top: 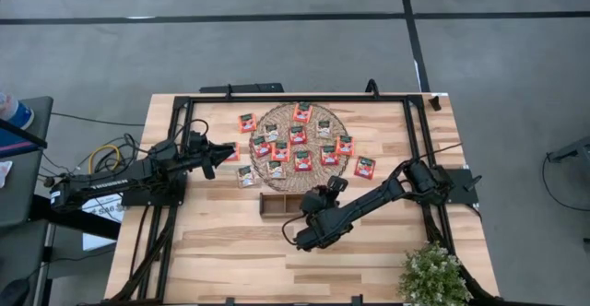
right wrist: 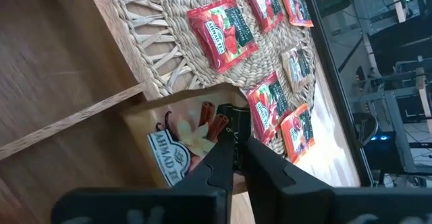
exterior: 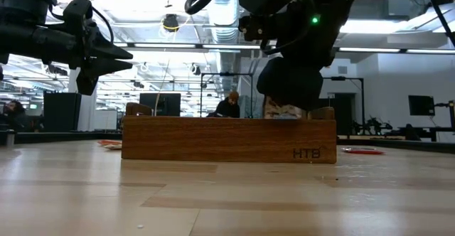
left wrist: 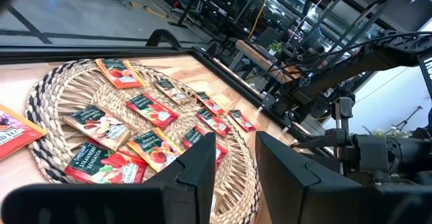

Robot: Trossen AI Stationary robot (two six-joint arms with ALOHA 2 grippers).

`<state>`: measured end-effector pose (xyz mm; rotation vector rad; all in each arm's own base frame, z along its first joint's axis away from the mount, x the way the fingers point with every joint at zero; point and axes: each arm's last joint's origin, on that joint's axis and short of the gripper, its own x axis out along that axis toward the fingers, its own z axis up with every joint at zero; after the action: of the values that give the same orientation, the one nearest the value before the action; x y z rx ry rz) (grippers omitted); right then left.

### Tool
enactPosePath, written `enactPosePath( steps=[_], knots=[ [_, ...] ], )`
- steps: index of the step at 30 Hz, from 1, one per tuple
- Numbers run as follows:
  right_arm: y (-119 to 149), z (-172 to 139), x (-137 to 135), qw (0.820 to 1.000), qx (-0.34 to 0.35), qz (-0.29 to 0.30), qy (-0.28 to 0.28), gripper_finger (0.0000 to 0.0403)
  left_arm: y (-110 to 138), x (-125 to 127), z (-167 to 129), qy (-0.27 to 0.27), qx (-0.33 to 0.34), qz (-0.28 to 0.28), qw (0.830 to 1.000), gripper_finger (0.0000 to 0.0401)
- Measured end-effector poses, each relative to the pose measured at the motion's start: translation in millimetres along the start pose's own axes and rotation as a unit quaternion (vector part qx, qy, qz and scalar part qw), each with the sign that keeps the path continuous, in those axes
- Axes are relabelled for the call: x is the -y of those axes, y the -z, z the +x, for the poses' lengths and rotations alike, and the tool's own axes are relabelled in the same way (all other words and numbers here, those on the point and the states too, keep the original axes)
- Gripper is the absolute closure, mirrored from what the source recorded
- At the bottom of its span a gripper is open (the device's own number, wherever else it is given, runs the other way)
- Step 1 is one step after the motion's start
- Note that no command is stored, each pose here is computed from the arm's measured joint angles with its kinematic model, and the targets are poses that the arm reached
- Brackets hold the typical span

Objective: Pick & Place Tea
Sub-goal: Put the gold tea bag into the right section of the wooden organizer

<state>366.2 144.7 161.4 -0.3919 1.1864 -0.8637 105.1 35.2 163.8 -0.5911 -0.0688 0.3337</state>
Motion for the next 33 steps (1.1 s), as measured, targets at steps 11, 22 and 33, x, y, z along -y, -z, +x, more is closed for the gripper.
enactPosePath(
  steps=[11,22,33],
  knots=[
    [-0.1,-0.2,0.5,1.000,0.002,-0.011,0.001,0.0326,0.0,0.0,0.0,0.000,0.000,0.000,1.000,0.0304],
    [-8.5,-8.0,3.8,1.000,0.013,-0.018,-0.009,0.0326,0.0,0.0,0.0,0.000,0.000,0.000,1.000,0.0304],
    [-7.9,-8.4,5.1,1.000,0.010,-0.024,-0.005,0.0326,0.0,0.0,0.0,0.000,0.000,0.000,1.000,0.0304]
  ],
)
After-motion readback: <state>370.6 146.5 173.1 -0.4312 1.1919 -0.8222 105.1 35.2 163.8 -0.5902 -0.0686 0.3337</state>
